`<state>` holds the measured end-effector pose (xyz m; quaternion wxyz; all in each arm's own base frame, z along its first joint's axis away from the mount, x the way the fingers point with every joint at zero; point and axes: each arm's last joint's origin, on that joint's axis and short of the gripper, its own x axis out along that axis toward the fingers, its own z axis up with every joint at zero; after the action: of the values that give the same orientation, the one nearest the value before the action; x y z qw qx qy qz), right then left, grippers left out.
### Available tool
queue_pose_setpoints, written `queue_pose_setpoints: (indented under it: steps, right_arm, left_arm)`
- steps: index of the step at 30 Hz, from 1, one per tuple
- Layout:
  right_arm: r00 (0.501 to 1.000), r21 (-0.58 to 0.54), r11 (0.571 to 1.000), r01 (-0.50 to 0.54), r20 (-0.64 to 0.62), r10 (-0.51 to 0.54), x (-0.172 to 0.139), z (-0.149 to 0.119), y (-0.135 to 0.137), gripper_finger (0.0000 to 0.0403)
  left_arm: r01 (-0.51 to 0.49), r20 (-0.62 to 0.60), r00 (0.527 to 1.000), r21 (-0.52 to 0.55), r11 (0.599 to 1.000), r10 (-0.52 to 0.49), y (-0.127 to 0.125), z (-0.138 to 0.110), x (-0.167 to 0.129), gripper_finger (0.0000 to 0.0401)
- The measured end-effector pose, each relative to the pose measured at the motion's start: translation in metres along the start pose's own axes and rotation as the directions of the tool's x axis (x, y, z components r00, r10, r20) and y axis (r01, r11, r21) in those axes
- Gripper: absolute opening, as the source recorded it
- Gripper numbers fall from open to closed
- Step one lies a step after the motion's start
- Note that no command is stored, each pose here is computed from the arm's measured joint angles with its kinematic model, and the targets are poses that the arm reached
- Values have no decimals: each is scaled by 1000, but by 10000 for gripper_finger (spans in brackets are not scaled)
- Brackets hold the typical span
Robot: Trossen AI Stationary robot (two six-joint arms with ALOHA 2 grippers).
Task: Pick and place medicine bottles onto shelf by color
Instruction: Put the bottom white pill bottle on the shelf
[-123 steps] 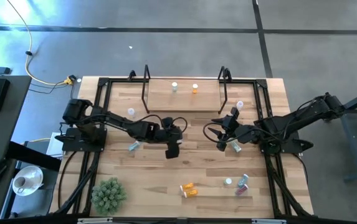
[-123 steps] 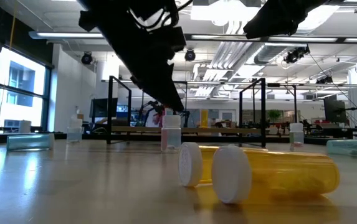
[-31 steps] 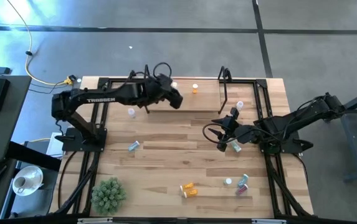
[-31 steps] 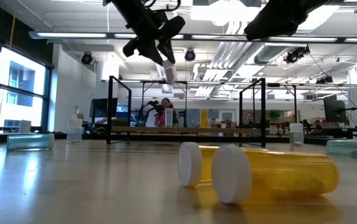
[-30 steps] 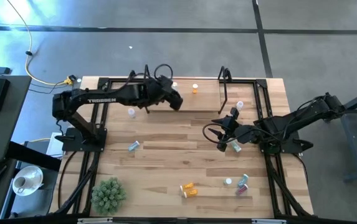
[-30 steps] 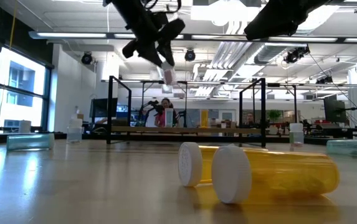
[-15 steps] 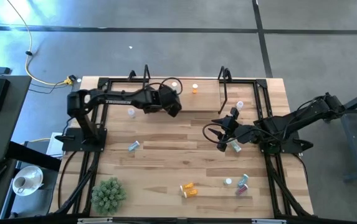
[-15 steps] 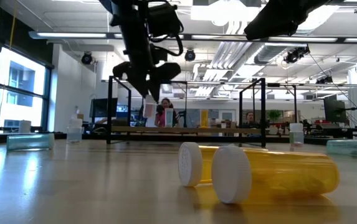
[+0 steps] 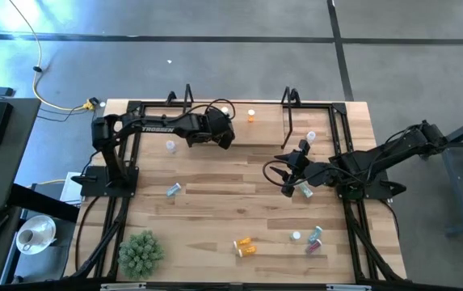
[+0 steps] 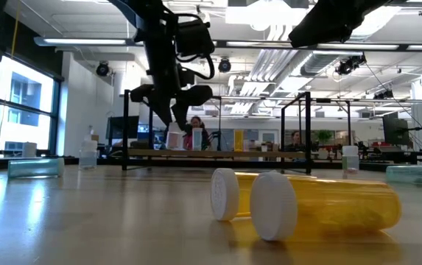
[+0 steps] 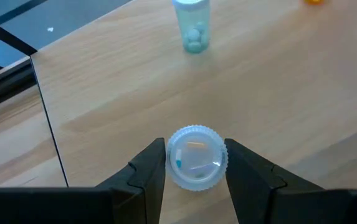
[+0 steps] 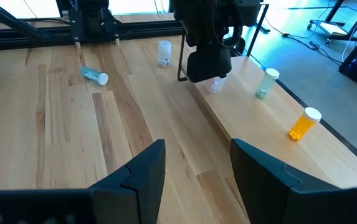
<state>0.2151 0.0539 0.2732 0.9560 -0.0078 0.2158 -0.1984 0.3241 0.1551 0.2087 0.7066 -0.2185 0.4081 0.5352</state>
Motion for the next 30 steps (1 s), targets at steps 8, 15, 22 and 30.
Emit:
queue_pose_setpoints:
  steps: [8, 15, 22, 30]
  right_arm:
    - [1000, 0, 1000, -1, 0, 1, 0, 0, 0, 172]
    - [1000, 2, 1000, -3, -1, 3, 0, 0, 0, 172]
    - [1000, 0, 1000, -3, -1, 3, 0, 0, 0, 172]
    - [1000, 0, 1000, -3, -1, 3, 0, 0, 0, 172]
  left_arm:
    - [20, -6, 1000, -1, 1000, -20, -1, 0, -1, 143]
    - [50, -27, 998, -3, 999, -50, -1, 0, -1, 164]
    - [36, -12, 999, -4, 999, -36, -1, 1, -1, 187]
    - [74, 31, 997, -32, 997, -73, -4, 6, -1, 213]
